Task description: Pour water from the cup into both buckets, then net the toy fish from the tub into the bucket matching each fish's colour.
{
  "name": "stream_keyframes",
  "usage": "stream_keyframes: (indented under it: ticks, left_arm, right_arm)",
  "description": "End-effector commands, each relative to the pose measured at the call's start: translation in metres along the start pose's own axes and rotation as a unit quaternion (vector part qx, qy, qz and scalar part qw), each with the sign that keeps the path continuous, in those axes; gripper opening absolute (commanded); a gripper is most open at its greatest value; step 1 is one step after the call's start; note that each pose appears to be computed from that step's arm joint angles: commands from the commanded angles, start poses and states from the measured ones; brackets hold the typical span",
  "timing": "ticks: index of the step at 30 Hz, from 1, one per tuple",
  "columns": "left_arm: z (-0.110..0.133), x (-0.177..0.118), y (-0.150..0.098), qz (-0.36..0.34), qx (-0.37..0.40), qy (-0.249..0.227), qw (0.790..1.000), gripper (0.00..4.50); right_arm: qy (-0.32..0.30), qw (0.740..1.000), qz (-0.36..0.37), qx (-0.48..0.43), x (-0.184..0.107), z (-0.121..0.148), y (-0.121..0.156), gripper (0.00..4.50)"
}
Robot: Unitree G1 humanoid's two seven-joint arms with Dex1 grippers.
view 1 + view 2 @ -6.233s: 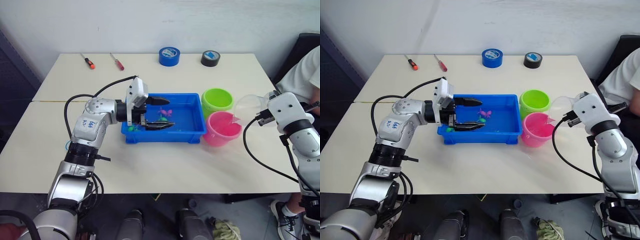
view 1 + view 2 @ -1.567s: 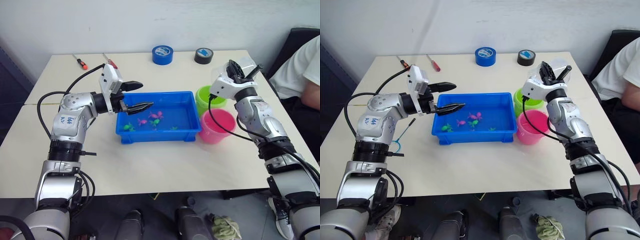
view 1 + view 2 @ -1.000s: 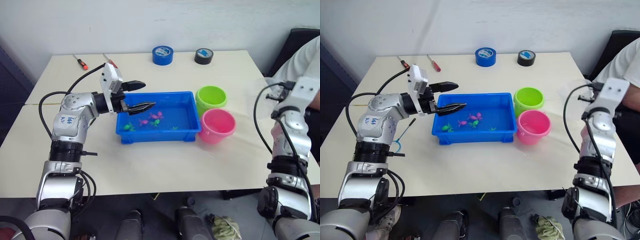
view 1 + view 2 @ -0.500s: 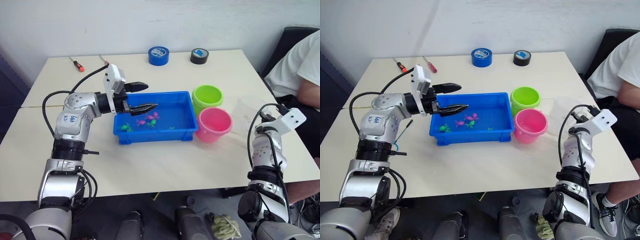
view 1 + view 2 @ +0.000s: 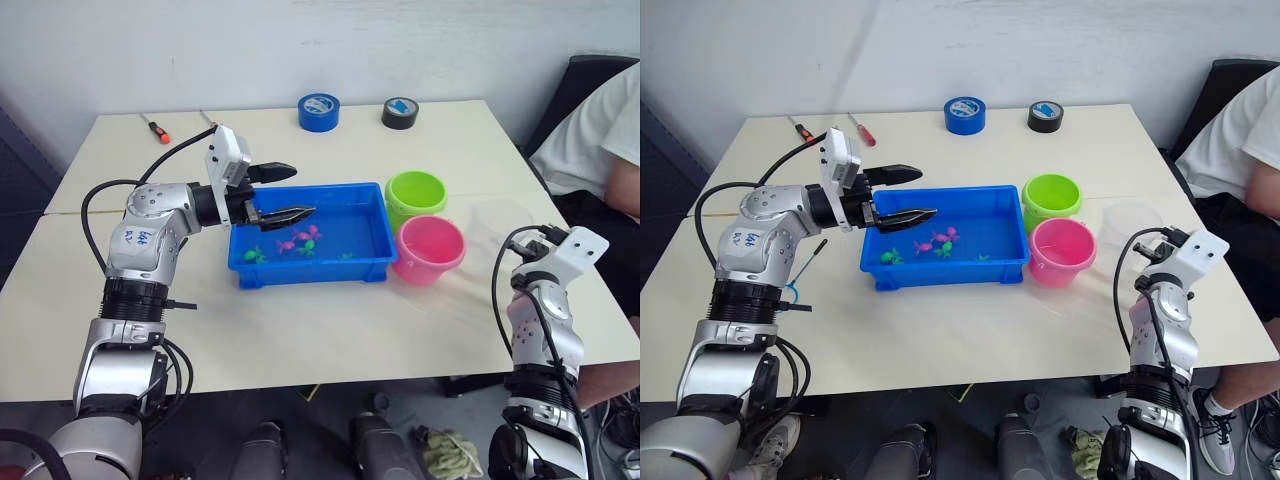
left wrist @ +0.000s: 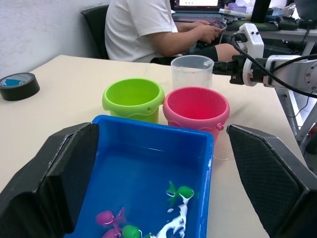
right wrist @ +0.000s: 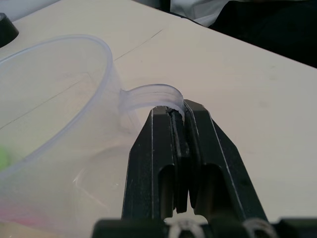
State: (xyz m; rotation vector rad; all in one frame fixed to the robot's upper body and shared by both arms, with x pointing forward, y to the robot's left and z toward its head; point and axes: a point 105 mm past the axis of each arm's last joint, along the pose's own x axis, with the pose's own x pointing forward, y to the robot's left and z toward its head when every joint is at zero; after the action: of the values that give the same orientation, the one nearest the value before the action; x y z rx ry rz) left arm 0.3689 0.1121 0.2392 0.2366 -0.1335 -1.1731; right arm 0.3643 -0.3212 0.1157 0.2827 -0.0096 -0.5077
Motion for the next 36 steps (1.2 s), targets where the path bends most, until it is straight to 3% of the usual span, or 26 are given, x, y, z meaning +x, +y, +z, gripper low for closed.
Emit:
stream_keyframes:
  ticks: [1,7,14,18,24,32,36]
  left_arm:
    - [0.009,0.003,0.000,-0.006,0.013,-0.013,1.000,4.50]
    - [0.008,0.004,-0.002,-0.008,0.012,-0.014,1.000,4.50]
    - [0.006,-0.002,-0.001,0.000,0.011,-0.010,1.000,4.50]
    - [0.000,-0.009,0.000,0.012,0.007,0.002,1.000,4.50]
    - [-0.012,-0.030,0.001,0.056,-0.010,0.020,0.998,4.50]
    - [-0.025,-0.074,0.013,0.170,-0.024,0.040,0.984,4.50]
    - [-0.048,-0.114,0.016,0.241,-0.044,0.072,0.967,4.50]
  right_arm:
    - [0.007,0.999,-0.011,-0.030,-0.001,0.002,-0.007,1.48]
    - [0.027,0.996,-0.008,-0.083,-0.006,0.001,-0.017,4.40]
    - [0.063,0.986,0.036,-0.152,-0.030,0.011,-0.033,4.40]
    - [0.112,0.962,0.140,-0.207,-0.052,0.011,-0.025,4.40]
    - [0.141,0.871,0.382,-0.277,-0.095,0.023,0.023,4.46]
    - [0.094,0.758,0.576,-0.292,-0.137,0.036,0.080,4.46]
    - [0.074,0.696,0.662,-0.268,-0.167,0.030,0.110,4.46]
